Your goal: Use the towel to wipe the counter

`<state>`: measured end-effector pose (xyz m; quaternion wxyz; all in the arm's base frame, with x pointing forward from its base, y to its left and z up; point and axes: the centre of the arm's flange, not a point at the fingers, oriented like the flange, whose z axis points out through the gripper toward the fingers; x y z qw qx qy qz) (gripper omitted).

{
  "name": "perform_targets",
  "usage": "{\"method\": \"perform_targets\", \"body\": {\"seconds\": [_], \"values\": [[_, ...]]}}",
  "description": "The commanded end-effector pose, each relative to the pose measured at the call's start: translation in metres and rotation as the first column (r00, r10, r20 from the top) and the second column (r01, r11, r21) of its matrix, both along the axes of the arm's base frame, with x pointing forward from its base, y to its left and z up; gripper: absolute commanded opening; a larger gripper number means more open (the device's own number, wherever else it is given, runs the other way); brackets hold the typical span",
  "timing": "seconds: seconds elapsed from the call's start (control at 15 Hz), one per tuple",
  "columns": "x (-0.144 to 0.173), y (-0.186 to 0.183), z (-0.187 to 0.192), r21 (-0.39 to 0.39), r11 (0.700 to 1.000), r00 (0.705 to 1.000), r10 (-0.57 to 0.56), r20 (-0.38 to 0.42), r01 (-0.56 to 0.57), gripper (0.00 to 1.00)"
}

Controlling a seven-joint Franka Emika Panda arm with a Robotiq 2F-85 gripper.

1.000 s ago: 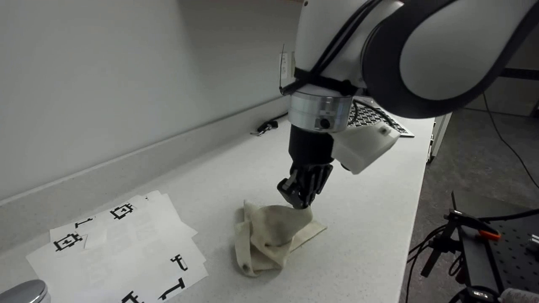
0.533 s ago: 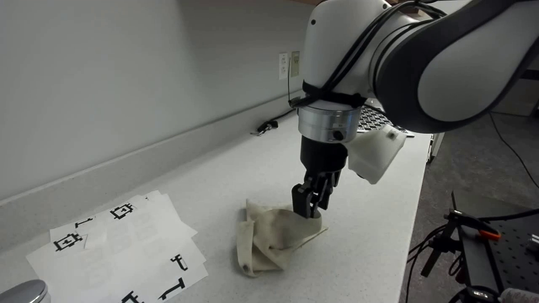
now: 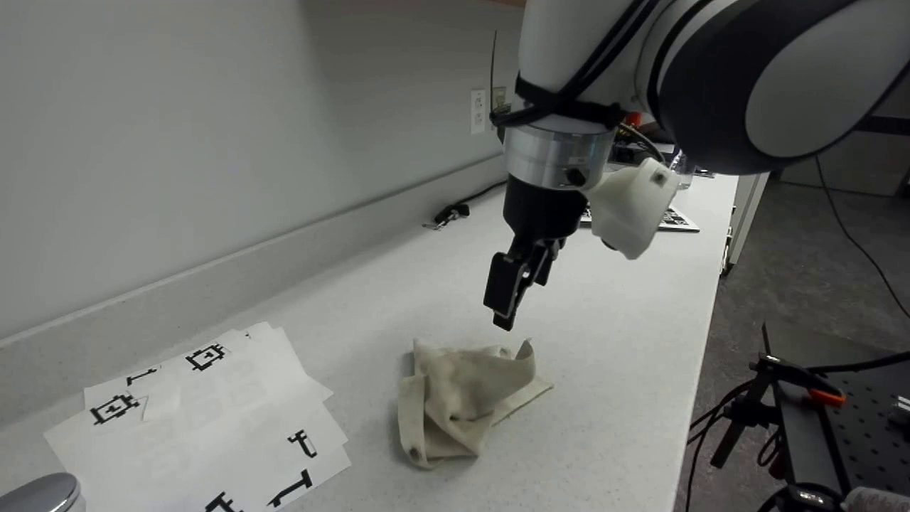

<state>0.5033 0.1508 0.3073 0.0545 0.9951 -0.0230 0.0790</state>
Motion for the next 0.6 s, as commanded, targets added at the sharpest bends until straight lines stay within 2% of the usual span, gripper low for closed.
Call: {"method": "perform_targets", "body": {"seconds": [0.0,0.27,0.33,0.4,0.53], "values": [[0.007,0.008,0.034,0.007,1.0,0.999,0.007,0.05,-0.007,1.0],[0.017,0.022,0.047,0.037,0.999,0.996,0.024,0.088,-0.028,1.0],[0.019,0.026,0.046,0.056,0.998,0.995,0.03,0.097,-0.035,0.75],[0.02,0.03,0.046,0.066,0.997,0.994,0.033,0.104,-0.04,0.74],[0.022,0.035,0.045,0.086,0.995,0.993,0.031,0.117,-0.041,0.58]]}}
